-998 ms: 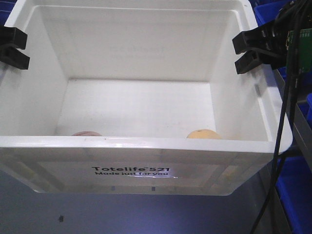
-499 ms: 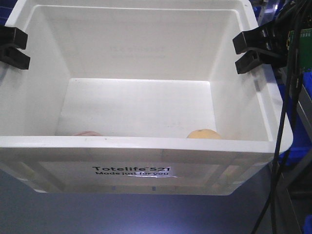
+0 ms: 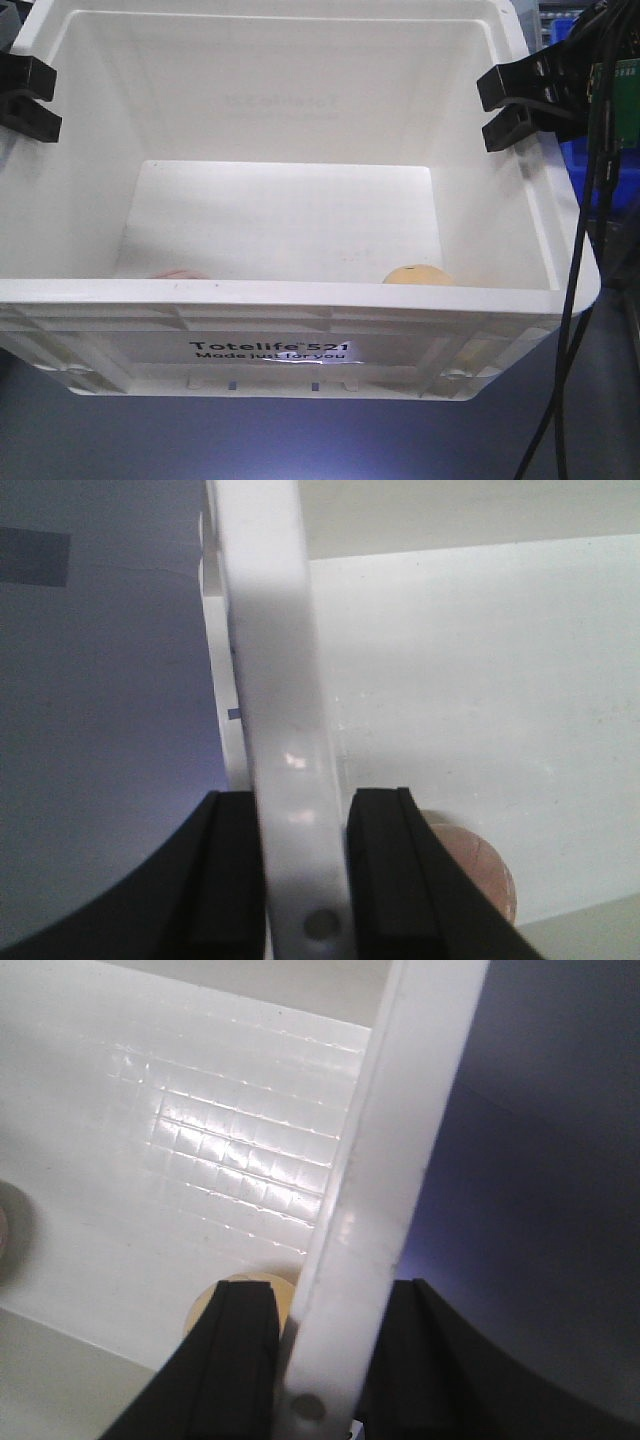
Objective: Place moving items into box and shelve
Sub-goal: 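Hold the crate with both grippers while the base approaches the blue-bin shelf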
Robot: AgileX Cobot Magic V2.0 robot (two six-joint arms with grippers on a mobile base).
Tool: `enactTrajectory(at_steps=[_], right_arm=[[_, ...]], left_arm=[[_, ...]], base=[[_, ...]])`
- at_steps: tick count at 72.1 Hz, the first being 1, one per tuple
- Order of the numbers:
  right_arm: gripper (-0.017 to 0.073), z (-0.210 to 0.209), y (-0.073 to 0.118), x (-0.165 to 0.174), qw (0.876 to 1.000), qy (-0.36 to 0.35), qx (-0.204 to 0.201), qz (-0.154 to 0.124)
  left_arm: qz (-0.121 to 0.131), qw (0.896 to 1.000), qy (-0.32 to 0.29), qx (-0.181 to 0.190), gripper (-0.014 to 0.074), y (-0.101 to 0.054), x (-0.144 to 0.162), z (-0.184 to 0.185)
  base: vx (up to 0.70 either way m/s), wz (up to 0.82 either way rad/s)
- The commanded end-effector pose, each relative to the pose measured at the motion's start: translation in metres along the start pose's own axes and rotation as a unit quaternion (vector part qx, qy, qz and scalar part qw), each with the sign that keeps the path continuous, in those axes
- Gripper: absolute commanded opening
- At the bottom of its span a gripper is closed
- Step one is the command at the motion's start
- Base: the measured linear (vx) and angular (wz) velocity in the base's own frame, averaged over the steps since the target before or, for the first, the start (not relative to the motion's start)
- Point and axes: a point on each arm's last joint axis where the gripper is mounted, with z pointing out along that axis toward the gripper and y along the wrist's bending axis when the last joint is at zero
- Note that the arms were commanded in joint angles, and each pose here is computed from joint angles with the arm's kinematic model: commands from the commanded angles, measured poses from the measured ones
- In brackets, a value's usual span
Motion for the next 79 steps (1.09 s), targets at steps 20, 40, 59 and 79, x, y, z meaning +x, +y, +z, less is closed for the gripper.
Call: enactTrajectory(at_steps=[20,40,59,79], right_arm=[[-0.0012,-0.0267,0.0063,-0.001,0.998,-0.054,-0.015,-0.02],[-0.0012,-0.0267,0.0063,-0.001,0.998,-0.054,-0.015,-0.02],[-0.0012,-0.0267,0.0063,-0.001,0.998,-0.054,-0.015,-0.02],[-0.0012,-0.0267,0.0063,-0.001,0.998,-0.054,-0.015,-0.02]], left_arm=[[0.005,0.995,-0.097,0.017,-0.0017,-0.0071,-0.012,-0.0262],[0.005,0.995,-0.097,0.017,-0.0017,-0.0071,-0.012,-0.0262],[0.005,0.995,-0.097,0.017,-0.0017,-0.0071,-0.012,-0.0262],[0.005,0.995,-0.097,0.017,-0.0017,-0.0071,-0.012,-0.0262]], base=[[0.36,0.47],[0.24,0.65],[0.13,0.75],[0.03,0.65]])
